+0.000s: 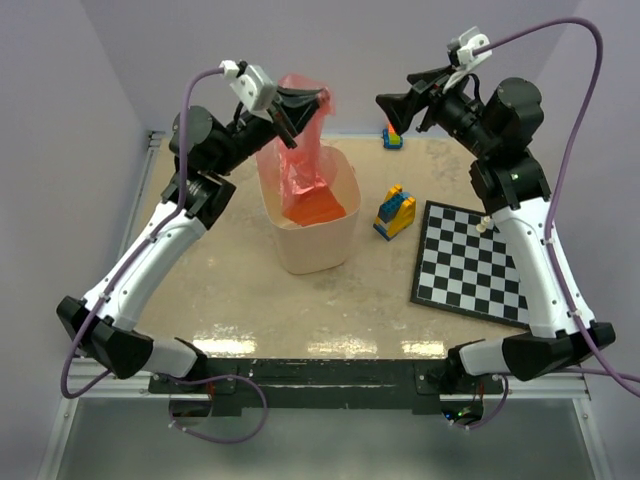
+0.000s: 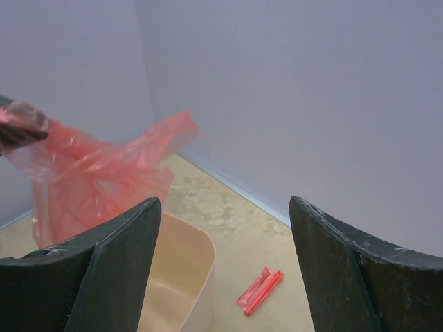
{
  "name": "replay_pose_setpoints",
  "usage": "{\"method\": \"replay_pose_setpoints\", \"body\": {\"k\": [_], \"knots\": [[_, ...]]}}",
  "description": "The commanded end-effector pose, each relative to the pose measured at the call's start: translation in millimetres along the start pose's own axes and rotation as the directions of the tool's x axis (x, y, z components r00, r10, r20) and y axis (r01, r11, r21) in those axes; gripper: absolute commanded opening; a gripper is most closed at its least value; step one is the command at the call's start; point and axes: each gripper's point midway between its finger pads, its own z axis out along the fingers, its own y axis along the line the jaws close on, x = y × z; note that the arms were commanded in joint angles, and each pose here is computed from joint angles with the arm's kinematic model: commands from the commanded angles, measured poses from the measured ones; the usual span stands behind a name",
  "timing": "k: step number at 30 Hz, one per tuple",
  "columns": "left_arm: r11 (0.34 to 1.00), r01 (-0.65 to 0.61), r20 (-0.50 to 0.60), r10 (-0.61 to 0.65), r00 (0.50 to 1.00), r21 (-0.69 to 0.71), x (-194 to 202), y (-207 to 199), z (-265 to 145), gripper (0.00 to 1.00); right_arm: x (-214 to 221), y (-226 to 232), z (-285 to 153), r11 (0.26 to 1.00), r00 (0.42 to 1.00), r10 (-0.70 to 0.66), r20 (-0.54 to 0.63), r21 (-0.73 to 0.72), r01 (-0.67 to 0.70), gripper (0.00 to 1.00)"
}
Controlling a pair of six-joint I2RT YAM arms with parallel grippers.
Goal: Put the trash bags into the trash bin
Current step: Place the trash bag in the trash bin.
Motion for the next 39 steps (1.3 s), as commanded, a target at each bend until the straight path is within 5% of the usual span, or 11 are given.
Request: {"method": "replay_pose_setpoints", "body": {"k": [1, 7, 12, 19, 23, 35, 39], "knots": [[0.987, 0.057, -0.042, -0.051, 0.998, 0.149, 4.7, -37.7, -22.4, 0.00, -10.7, 22.9, 10.1, 0.989, 0.997, 0.025, 0.075, -0.147, -0.013, 0.79], [0.912, 0.094, -0.195, -0.016, 0.981, 0.400, 12.9, -89.2, -61.1, 0.00, 45.6, 30.8, 28.5, 0.963, 0.996, 0.036, -0.083, -0.263, -0.056, 0.84], [0.919, -0.186, -0.197, 0.265, 0.944, 0.348, 10.2, -74.2, -96.5, 0.00, 82.0, 36.6, 22.6, 0.943, 0.992, -0.061, -0.109, -0.333, 0.021, 0.96], [0.660, -0.693, -0.072, 0.737, 0.672, 0.290, -3.7, -63.7, -163.3, 0.00, 85.4, 32.4, 31.4, 0.931, 0.989, -0.138, -0.045, -0.345, 0.114, 0.96], [0.565, -0.742, -0.062, 0.809, 0.585, 0.362, 18.0, -72.7, -187.2, 0.00, 86.0, 39.3, 41.6, 0.901, 0.990, -0.140, -0.019, -0.417, 0.120, 0.96], [0.629, -0.765, -0.234, 0.771, 0.592, 0.139, 8.3, -35.7, -206.1, 0.00, 84.8, 117.4, 84.8, 0.776, 0.985, -0.139, 0.104, -0.606, 0.174, 0.99], [0.636, -0.765, -0.285, 0.755, 0.591, 0.101, 7.2, -29.0, -217.5, 0.00, 102.1, 127.6, 119.4, 0.808, 0.992, -0.104, 0.069, -0.576, 0.125, 0.99]]}}
